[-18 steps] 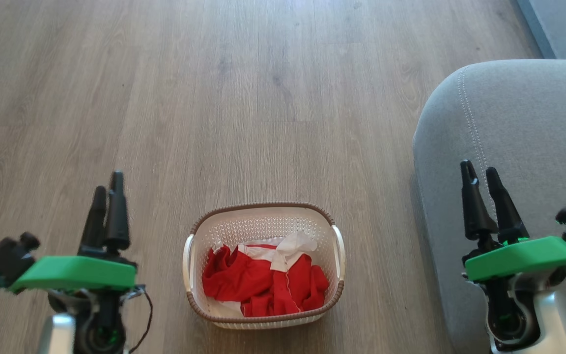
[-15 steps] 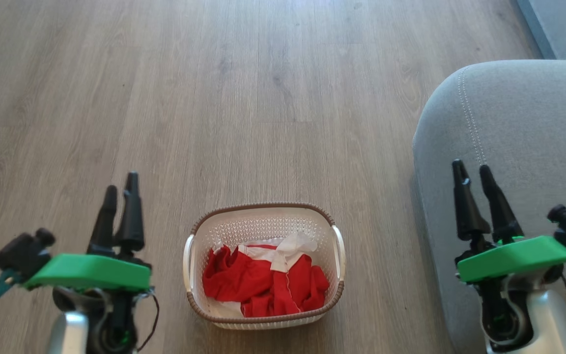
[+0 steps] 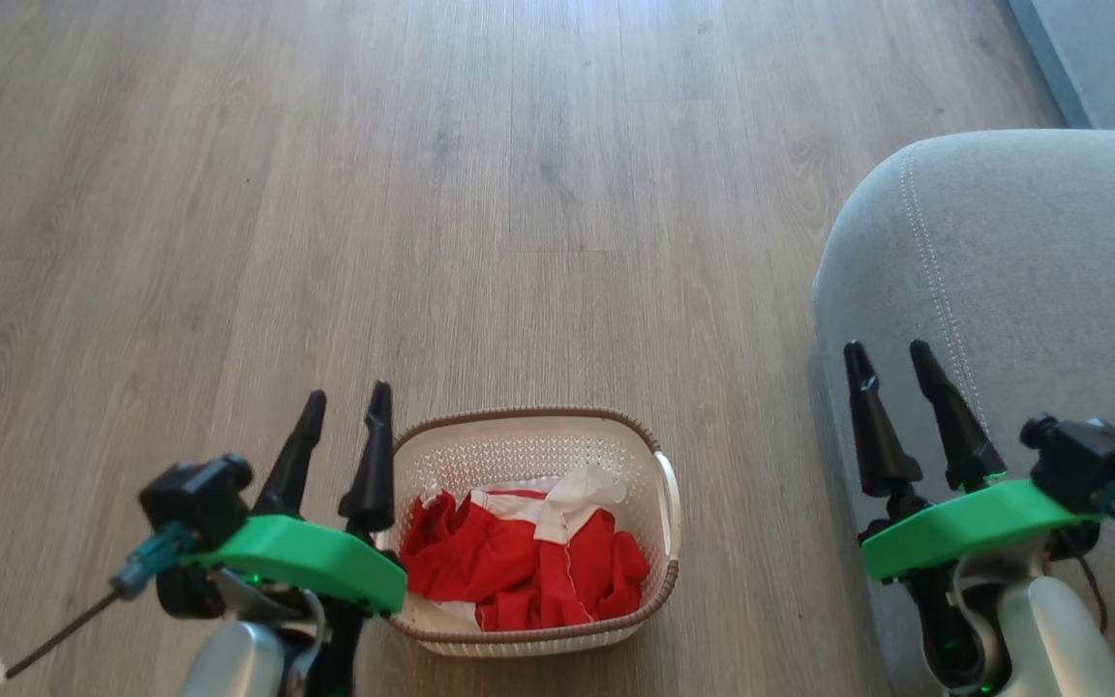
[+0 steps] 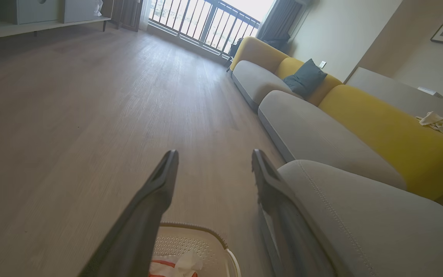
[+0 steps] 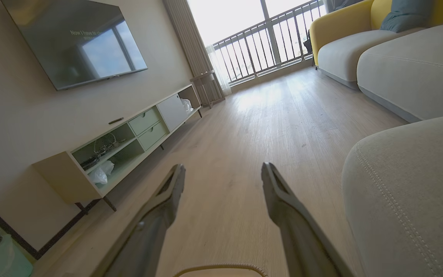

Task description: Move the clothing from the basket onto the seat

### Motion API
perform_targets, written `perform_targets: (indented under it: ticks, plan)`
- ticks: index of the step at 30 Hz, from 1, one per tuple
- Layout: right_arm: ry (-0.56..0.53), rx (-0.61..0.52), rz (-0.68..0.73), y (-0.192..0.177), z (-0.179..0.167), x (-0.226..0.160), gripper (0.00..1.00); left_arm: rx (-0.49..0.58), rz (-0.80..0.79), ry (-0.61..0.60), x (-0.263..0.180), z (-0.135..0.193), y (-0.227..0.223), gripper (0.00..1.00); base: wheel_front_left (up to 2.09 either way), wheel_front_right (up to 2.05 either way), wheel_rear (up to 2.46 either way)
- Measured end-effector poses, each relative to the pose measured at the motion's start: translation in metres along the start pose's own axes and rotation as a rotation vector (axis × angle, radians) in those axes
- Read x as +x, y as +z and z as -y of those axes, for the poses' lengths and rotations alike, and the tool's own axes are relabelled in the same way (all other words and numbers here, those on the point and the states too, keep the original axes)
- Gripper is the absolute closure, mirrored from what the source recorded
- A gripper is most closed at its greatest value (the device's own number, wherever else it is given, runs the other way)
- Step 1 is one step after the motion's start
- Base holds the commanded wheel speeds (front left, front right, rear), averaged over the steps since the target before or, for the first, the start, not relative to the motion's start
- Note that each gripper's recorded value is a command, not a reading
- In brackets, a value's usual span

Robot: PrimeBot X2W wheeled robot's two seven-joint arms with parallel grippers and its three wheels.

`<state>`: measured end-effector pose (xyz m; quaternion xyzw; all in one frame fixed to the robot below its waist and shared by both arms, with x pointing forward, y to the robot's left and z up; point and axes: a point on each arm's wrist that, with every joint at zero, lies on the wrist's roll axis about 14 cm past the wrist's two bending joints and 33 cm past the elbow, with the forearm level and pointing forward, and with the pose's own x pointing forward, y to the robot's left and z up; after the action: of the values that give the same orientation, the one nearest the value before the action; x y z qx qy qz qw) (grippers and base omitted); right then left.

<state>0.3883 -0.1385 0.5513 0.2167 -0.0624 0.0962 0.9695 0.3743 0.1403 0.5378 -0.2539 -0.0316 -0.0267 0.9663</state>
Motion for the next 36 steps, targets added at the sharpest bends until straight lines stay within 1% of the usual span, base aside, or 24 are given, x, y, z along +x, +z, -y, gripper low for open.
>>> perform_targets:
  ticks: [3,11,17,21,28,30,33,36]
  plan:
    - [0.005,-0.028,-0.024,-0.008,-0.001,-0.002,0.00,0.069,-0.018,-0.010,-0.002,0.002,-0.008,0.00,0.00,0.00,0.00]
    - [0.037,-0.135,-0.016,-0.007,-0.008,-0.001,0.00,0.219,0.013,0.019,-0.003,0.005,-0.005,0.00,0.00,0.00,0.00]
    - [0.068,-0.219,-0.004,-0.007,-0.015,0.001,0.00,0.270,0.056,0.028,-0.004,0.008,0.003,0.00,0.00,0.00,0.00]
    - [0.077,-0.239,0.003,-0.007,-0.017,0.001,0.00,0.306,0.070,0.005,-0.005,0.014,0.003,0.00,0.00,0.00,0.00]
    - [0.099,-0.317,0.014,-0.006,-0.021,0.001,0.00,0.365,0.108,-0.023,-0.005,0.020,0.008,0.00,0.00,0.00,0.00]
    - [0.096,-0.324,0.019,-0.006,-0.020,0.000,0.00,0.374,0.109,-0.042,-0.005,0.023,0.007,0.00,0.00,0.00,0.00]
    - [0.068,-0.301,-0.004,-0.013,-0.011,-0.002,0.00,0.377,0.064,-0.087,-0.007,0.026,-0.008,0.00,0.00,0.00,0.00]
    - [0.055,-0.325,-0.045,-0.026,-0.003,-0.006,0.00,0.402,-0.009,-0.128,-0.013,0.026,-0.032,0.00,0.00,0.00,0.00]
